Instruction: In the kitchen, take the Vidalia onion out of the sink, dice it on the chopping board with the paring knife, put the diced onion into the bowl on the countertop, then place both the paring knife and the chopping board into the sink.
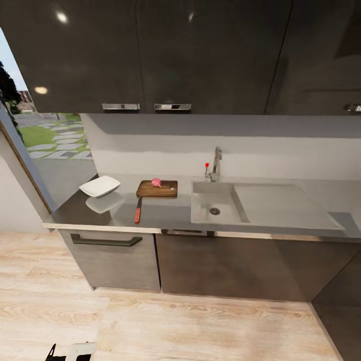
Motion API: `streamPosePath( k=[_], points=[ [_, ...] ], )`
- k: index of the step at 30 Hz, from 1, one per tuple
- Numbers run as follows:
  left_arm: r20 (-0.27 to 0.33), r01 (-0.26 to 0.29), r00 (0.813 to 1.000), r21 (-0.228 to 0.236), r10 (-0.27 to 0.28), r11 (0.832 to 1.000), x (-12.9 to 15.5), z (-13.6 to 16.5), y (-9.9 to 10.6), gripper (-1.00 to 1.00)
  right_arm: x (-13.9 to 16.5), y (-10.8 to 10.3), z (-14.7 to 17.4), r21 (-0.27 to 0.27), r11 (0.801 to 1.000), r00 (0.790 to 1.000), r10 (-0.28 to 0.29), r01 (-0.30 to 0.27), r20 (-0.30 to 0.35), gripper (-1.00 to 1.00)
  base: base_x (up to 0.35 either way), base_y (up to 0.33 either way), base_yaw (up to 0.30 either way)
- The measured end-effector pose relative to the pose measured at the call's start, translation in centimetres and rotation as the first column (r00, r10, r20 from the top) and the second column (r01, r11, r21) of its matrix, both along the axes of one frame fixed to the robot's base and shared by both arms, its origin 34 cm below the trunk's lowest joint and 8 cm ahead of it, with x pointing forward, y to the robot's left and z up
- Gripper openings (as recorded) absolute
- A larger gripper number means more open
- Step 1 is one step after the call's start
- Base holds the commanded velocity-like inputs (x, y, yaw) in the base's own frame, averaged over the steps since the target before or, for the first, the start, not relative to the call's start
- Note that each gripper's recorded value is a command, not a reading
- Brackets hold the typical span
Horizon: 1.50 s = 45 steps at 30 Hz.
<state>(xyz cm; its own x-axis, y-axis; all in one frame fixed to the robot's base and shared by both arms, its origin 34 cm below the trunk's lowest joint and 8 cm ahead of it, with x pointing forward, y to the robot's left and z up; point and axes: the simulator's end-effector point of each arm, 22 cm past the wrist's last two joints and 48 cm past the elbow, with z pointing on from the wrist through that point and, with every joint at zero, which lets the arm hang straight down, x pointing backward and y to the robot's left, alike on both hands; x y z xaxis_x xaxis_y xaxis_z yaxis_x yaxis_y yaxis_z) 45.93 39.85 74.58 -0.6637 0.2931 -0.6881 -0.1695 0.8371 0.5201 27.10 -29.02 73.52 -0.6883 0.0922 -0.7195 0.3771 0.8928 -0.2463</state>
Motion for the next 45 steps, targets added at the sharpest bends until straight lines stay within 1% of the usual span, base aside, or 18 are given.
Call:
streamPosePath(
  k=[3, 8, 13, 14, 17, 19, 22, 26, 27, 29, 31, 33, 34, 35, 37, 38, 39, 45],
  points=[
    [0.005, 0.0, 1.0, 0.0, 0.0, 1.0, 0.1, 0.2, 0.0, 1.0, 0.1, 0.0, 0.1, -0.001, 1.0, 1.0, 0.0, 0.0, 0.004, 1.0, 0.0, 0.0, 0.0],
    [0.013, 0.0, 1.0, 0.0, 0.0, 1.0, 0.3, 0.4, 0.0, 1.0, 0.3, -1.1, 0.2, -0.018, 1.0, 1.0, 0.007, -0.007, 0.01, 1.0, 0.0, 0.0, 0.0],
    [0.021, 0.0, 1.0, 0.0, 0.0, 1.0, 0.5, 0.7, 0.0, 1.0, 0.4, -1.4, 0.3, -0.02, 1.0, 1.0, 0.004, -0.004, 0.016, 1.0, 0.0, 0.0, 0.0],
    [0.022, 0.0, 1.0, 0.0, 0.0, 1.0, 0.6, 0.8, 0.0, 1.0, 0.2, -1.6, 0.3, -0.016, 1.0, 1.0, -0.011, 0.011, 0.016, 1.0, 0.0, 0.0, 0.0],
    [0.027, 0.0, 1.0, 0.0, 0.0, 1.0, 0.7, 0.9, 0.0, 1.0, 0.3, -1.6, 0.2, -0.005, 1.0, 1.0, -0.018, 0.018, 0.019, 1.0, 0.0, 0.0, 0.0],
    [0.03, 0.0, 1.0, 0.0, 0.0, 1.0, 0.8, 1.1, 0.0, 1.0, 0.5, -1.2, 0.1, 0.013, 1.0, 1.0, -0.005, 0.005, 0.024, 1.0, 0.0, 0.0, 0.0],
    [0.035, 0.0, 0.999, 0.0, 0.0, 1.0, 0.9, 1.2, 0.0, 1.0, 1.1, -0.1, -0.1, 0.055, 0.998, 0.999, 0.038, -0.04, 0.035, 1.0, 0.0, 0.0, 0.0],
    [0.042, 0.0, 0.999, 0.001, 0.0, 1.0, 1.1, 1.5, 0.0, 1.0, 1.3, 0.3, -0.1, 0.067, 0.996, 0.998, 0.05, -0.053, 0.042, 1.0, 0.0, 0.0, 0.0],
    [0.044, 0.001, 0.999, -0.001, -0.001, 1.0, 1.1, 1.5, -0.2, 1.0, 1.4, 0.3, -0.1, 0.068, 0.996, 0.998, 0.052, -0.055, 0.043, 1.0, 0.0, 0.0, 0.0],
    [0.048, 0.008, 0.999, -0.017, -0.007, 1.0, 1.4, 1.4, -1.5, 1.0, 1.4, 0.3, -0.1, 0.069, 0.996, 0.998, 0.053, -0.056, 0.046, 1.0, 0.0, 0.0, 0.0],
    [0.053, 0.021, 0.998, -0.045, -0.019, 0.999, 1.6, 1.2, -3.7, 1.0, 1.5, 0.3, 0.0, 0.07, 0.996, 0.997, 0.053, -0.056, 0.05, 1.0, 0.0, 0.0, 0.0],
    [0.062, 0.028, 0.998, -0.06, -0.025, 0.998, 2.0, 1.2, -5.0, 1.0, 1.6, 0.4, 0.0, 0.07, 0.996, 0.997, 0.053, -0.057, 0.053, 1.0, 0.0, 0.0, 0.0],
    [0.07, 0.03, 0.997, -0.057, -0.026, 0.998, 2.3, 1.4, -5.1, 1.0, 1.7, 0.4, 0.1, 0.07, 0.996, 0.997, 0.053, -0.057, 0.054, 1.0, 0.0, 0.0, 0.0],
    [0.084, 0.032, 0.996, -0.044, -0.028, 0.999, 2.8, 1.8, -4.7, 1.0, 1.7, 0.4, 0.1, 0.07, 0.996, 0.997, 0.054, -0.058, 0.056, 1.0, 0.0, 0.0, 0.0],
    [0.112, 0.041, 0.993, -0.01, -0.04, 0.999, 3.9, 2.7, -3.8, 1.0, 1.8, 0.4, 0.1, 0.07, 0.996, 0.997, 0.054, -0.058, 0.059, 1.0, 0.0, 0.0, 0.0],
    [0.131, 0.047, 0.99, 0.015, -0.049, 0.999, 4.6, 3.3, -3.1, 1.0, 1.8, 0.4, 0.1, 0.07, 0.996, 0.997, 0.054, -0.058, 0.06, 1.0, 0.0, 0.0, 0.0],
    [0.139, 0.049, 0.989, 0.025, -0.052, 0.998, 4.9, 3.6, -2.8, 1.0, 1.8, 0.4, 0.2, 0.069, 0.996, 0.997, 0.054, -0.058, 0.061, 1.0, 0.0, 0.0, 0.0],
    [0.158, 0.046, 0.986, 0.053, -0.053, 0.998, 5.4, 4.5, -1.5, 1.0, 2.1, 0.4, 0.3, 0.069, 0.996, 0.996, 0.054, -0.059, 0.07, 1.0, 0.0, 0.0, 0.0]
  ],
)
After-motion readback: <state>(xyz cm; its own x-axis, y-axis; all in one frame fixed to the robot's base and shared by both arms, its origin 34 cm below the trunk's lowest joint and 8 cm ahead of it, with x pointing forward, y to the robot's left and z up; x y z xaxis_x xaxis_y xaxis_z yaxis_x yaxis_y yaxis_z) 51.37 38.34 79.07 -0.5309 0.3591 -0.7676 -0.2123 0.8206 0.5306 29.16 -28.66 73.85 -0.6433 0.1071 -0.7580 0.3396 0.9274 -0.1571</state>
